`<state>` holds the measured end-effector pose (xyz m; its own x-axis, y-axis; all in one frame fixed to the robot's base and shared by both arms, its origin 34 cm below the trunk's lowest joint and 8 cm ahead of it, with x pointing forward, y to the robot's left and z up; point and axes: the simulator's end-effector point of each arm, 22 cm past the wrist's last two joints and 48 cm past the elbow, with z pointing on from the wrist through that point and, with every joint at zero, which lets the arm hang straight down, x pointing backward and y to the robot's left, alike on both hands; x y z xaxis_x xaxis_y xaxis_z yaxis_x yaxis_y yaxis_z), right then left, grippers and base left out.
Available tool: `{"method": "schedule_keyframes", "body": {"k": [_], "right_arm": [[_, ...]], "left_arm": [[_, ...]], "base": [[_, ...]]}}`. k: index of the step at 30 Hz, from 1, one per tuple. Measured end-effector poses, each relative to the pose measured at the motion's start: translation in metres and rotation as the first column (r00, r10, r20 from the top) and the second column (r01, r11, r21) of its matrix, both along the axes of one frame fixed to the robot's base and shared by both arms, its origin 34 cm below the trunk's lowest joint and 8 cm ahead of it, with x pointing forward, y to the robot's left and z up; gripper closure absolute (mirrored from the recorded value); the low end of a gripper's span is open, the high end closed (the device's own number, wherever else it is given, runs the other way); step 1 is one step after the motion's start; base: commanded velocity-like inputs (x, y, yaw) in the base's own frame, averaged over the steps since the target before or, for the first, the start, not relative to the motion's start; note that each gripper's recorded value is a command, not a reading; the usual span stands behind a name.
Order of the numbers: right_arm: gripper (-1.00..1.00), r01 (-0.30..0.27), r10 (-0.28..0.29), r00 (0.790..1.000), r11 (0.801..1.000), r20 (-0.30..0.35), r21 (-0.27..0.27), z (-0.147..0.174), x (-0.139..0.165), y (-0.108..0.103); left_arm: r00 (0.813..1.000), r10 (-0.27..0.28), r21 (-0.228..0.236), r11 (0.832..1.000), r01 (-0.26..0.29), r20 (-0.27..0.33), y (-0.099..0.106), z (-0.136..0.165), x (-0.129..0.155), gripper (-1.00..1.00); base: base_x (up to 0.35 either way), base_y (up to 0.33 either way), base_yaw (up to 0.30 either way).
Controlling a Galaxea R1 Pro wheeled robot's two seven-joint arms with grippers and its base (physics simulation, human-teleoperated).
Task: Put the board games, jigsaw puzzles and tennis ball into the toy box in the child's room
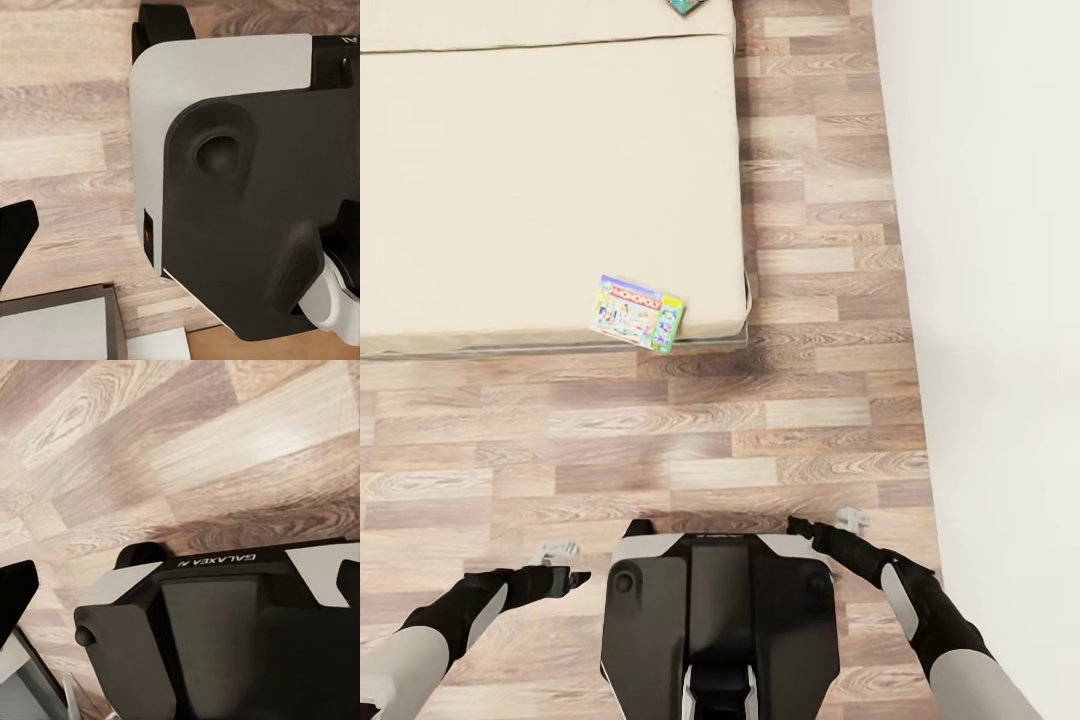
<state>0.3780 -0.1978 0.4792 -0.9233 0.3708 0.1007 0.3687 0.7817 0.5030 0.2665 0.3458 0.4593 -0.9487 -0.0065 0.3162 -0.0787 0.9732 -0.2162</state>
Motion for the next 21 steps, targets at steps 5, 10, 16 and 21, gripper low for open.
{"method": "schedule_keyframes", "body": {"k": [5,10,16,21], "right_arm": [[-1.00,0.001,-0.001,1.000,1.000,0.013,0.006,0.003,0.006,0.002],[-1.00,0.001,-0.001,1.000,1.000,0.024,0.008,0.006,0.011,0.003],[-1.00,0.000,-0.001,0.999,1.000,0.036,0.008,0.009,0.017,0.003],[-1.00,0.001,-0.001,0.999,1.000,0.044,0.009,0.011,0.021,0.003]], "left_arm": [[1.000,-0.005,0.003,1.000,0.005,0.013,0.002,0.001,0.006,-1.00],[0.999,-0.008,0.004,1.000,0.008,0.032,0.003,0.002,0.012,-1.00],[0.999,-0.009,0.000,1.000,0.009,0.052,0.002,0.003,0.020,-1.00],[0.998,-0.007,-0.001,1.000,0.007,0.060,0.000,0.004,0.024,-1.00]], "base": [[0.000,0.158,0.000],[0.000,0.178,0.000],[0.000,0.065,0.000],[0.000,0.147,0.000]]}}
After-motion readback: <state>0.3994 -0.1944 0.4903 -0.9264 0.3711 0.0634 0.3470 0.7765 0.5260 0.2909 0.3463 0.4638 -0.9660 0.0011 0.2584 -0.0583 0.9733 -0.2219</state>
